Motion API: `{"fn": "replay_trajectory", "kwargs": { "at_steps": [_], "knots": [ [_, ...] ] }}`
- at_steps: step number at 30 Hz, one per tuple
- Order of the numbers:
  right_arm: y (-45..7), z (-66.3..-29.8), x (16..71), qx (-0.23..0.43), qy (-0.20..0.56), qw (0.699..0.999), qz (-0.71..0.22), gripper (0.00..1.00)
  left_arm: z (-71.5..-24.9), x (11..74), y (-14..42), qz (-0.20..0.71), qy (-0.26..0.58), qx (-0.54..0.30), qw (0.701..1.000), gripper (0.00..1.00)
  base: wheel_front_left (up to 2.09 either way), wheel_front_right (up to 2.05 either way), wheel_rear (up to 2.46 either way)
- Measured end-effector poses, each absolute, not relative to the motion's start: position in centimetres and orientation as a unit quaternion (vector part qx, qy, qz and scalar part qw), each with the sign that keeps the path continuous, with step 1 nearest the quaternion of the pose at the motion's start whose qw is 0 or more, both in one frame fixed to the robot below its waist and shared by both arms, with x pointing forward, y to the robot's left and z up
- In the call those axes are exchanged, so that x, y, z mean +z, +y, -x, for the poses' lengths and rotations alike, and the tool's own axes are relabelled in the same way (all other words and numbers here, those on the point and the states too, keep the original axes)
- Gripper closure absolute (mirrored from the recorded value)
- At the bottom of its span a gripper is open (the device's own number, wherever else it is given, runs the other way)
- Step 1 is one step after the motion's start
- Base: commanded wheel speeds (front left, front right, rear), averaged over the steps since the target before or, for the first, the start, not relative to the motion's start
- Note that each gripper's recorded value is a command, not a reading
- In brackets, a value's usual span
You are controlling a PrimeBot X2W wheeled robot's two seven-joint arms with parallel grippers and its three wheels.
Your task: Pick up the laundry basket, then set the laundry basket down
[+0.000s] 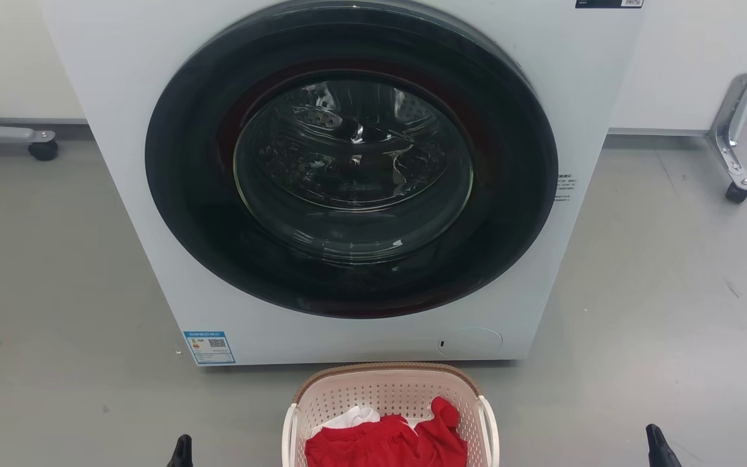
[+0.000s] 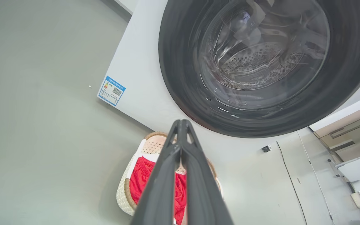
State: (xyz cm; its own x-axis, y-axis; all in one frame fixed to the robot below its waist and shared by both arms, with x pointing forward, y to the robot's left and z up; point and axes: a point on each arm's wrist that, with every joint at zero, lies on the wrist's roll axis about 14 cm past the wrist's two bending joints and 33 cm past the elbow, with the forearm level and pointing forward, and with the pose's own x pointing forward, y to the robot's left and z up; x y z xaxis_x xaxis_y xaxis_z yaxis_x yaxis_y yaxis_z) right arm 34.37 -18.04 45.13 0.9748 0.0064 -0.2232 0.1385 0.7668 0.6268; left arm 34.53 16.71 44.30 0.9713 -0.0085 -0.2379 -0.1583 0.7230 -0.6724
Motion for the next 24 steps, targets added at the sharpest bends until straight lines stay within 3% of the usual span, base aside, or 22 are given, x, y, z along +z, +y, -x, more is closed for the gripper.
{"fn": "replay_trajectory", "kwargs": {
  "at_steps": [24],
  "knots": [
    [-19.0,-35.9,46.0,-0.049,0.089,0.860,-0.501,1.00,-35.9,45.4,17.5,0.516,0.098,0.045,0.850,1.00,0.00,0.00,0.00]
  ]
}}
